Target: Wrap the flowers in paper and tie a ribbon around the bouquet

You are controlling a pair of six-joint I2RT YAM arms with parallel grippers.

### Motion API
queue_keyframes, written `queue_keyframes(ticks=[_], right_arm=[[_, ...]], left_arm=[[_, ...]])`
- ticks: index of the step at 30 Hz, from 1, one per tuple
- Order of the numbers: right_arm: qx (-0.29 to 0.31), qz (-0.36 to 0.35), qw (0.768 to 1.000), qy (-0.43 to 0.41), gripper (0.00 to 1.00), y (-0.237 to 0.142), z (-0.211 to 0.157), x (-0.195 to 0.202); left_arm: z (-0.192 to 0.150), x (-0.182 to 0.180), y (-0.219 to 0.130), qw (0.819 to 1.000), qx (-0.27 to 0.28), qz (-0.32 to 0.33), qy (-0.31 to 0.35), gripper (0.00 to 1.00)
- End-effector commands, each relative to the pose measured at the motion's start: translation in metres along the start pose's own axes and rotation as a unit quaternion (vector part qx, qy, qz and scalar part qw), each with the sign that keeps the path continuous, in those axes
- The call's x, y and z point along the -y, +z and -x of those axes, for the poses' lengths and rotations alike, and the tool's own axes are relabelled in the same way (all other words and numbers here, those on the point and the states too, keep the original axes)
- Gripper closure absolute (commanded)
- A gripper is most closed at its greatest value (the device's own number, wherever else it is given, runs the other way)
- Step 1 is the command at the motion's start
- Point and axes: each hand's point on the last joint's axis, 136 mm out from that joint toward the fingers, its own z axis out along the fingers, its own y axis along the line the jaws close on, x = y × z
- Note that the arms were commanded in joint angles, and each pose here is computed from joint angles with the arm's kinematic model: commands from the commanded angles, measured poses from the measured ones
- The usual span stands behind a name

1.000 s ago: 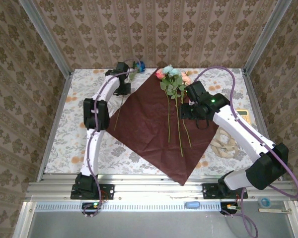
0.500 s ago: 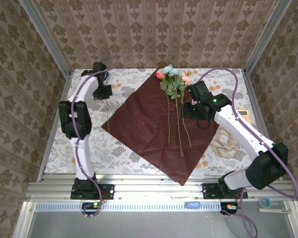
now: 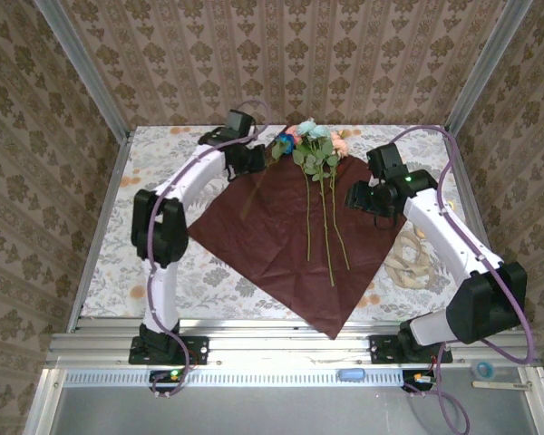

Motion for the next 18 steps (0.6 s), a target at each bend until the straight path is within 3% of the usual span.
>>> queue_keyframes(ticks=[1, 10, 13, 14, 18], right_arm=[[-0.004, 0.009, 1.000, 0.007, 0.42, 0.001, -0.004, 0.001], [-0.017, 0.016, 1.000, 0.015, 0.41, 0.011, -0.012, 0.001], [-0.026, 0.011, 1.000, 0.006, 0.41, 0.014, -0.016, 0.000], [-0.031, 0.007, 0.999, 0.002, 0.41, 0.016, -0.018, 0.000], [-0.043, 0.007, 0.999, -0.012, 0.41, 0.022, -0.027, -0.007]], left_arm=[[-0.008, 0.026, 0.024, 0.998, -0.016, -0.037, -0.046, 1.00], [-0.030, 0.023, 0.054, 0.991, -0.047, -0.048, -0.118, 1.00], [-0.036, 0.009, 0.035, 0.994, -0.052, -0.003, -0.097, 0.76], [-0.041, -0.001, 0.028, 0.994, -0.058, 0.018, -0.090, 0.73], [-0.067, -0.029, 0.016, 0.991, -0.104, 0.047, -0.069, 0.71]])
